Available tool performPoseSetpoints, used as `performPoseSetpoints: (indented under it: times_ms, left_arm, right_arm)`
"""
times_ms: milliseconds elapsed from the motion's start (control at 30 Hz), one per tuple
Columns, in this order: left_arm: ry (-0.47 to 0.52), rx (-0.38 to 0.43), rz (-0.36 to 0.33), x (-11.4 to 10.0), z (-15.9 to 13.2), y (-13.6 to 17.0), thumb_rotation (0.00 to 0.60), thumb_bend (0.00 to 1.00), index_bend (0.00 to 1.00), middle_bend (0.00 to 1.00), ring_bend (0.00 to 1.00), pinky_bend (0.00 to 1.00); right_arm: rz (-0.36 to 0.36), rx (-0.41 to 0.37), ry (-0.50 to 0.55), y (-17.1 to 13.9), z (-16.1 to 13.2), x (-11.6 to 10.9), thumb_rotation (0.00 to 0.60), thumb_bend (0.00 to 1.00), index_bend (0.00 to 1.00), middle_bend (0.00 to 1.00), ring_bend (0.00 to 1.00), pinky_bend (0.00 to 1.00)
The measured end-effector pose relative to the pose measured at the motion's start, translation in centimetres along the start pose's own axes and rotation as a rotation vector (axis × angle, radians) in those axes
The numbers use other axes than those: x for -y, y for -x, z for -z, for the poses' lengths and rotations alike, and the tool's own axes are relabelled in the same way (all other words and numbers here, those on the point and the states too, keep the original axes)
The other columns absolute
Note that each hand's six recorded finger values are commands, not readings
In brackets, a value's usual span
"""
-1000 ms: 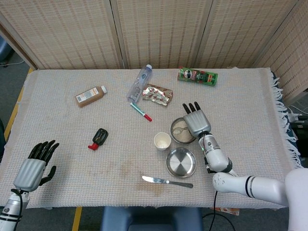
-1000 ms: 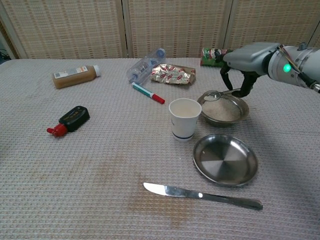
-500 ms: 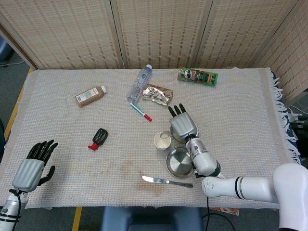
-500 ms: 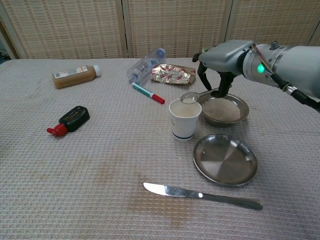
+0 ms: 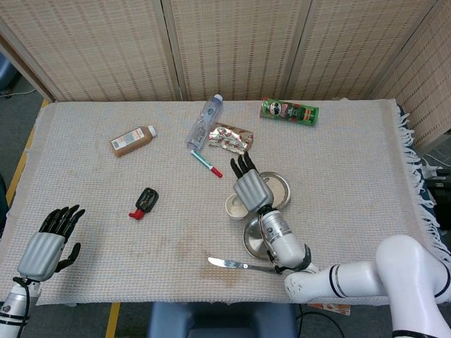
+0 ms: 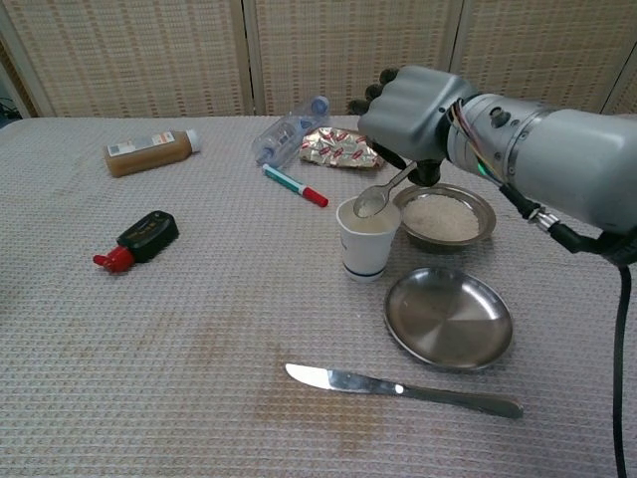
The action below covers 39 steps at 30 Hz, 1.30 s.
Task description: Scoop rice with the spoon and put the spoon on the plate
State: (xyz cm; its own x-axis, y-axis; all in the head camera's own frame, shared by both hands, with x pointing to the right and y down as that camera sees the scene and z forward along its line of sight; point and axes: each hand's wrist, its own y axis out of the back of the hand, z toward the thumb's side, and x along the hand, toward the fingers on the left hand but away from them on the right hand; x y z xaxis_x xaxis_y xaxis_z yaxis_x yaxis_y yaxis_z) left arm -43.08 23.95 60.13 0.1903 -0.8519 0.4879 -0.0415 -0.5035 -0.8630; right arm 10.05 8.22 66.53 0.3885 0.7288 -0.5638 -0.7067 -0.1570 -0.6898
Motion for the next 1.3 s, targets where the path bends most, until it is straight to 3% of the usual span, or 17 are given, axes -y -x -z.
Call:
performPoseSetpoints:
  times_ms: [833,1100,1300]
  left_arm:
    - [0.004,0.004,0.008,0.1,0.0,0.0,0.6,0.49,0.0,0.0,0.0,0.08]
    - [0.002,0.005,0.004,0.1,-0.1,0.1,0.6,0.49,0.0,0.0,0.0,0.08]
    - [0.002,0.005,0.002,0.0,-0.1,0.2,0.6,0.49,0.0,0.0,0.0,0.08]
  right_arm:
    - [0.242,-0.036,-0.693,-2.6,-5.1,-2.8,0.6,0.33,0.57,0.0,0.0,0.0]
    - [0.233,-0.026,-0.699,-2.9,-4.9,-2.6,0.6,0.33,0.57,0.0,0.0,0.0]
    - [0.21,-0.007,-0.61,-3.1,-3.7,-2.4,0.6,0.33,0.56,0.0,0.0,0.0]
